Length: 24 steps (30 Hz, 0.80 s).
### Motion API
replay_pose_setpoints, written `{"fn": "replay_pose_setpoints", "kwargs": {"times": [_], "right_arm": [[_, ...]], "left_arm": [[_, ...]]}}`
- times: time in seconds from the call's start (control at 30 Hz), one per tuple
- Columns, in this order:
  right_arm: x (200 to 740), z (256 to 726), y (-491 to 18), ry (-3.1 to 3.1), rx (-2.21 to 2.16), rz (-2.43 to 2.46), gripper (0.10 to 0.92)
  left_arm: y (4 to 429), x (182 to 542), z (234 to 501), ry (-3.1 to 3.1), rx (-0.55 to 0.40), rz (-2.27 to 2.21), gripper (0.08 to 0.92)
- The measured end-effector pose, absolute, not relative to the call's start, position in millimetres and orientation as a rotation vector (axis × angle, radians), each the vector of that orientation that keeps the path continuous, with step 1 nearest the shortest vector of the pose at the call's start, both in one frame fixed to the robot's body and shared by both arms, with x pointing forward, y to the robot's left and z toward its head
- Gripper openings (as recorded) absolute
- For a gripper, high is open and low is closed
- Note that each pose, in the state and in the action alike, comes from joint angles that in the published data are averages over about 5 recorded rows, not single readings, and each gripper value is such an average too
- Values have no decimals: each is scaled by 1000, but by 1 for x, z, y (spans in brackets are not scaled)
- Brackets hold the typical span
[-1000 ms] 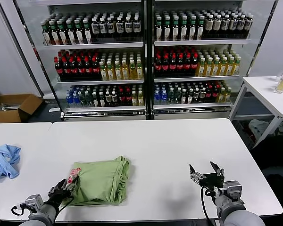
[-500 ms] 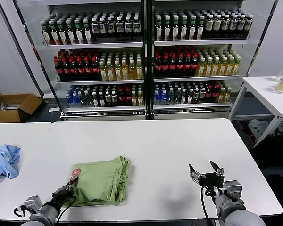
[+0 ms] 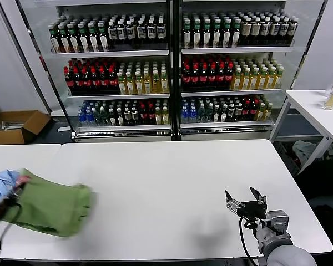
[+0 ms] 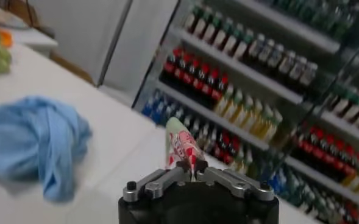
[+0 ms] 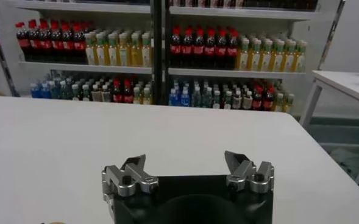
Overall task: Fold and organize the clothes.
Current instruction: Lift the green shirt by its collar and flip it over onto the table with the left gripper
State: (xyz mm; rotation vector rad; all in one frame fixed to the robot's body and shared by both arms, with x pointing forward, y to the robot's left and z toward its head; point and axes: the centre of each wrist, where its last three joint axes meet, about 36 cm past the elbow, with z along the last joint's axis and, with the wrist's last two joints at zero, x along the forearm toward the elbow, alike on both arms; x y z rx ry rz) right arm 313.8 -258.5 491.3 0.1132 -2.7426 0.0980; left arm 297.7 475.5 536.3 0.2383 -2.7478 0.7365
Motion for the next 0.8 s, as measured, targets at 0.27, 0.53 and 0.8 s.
{"fn": "replay_pose_setpoints", "kwargs": {"times": [0.27,0.53,0.8], "right_arm": [[309,492,-262,-2738,96,104,823],[307,492,-261,-2737,88,101,823],[309,491,-262,-2739,79,104,823]], "left_arm": [[430,296,549,-2776,125,790,102],[321,315,479,-2649,-91,758,102],[212,337,442,-2603,-290,724,102]]}}
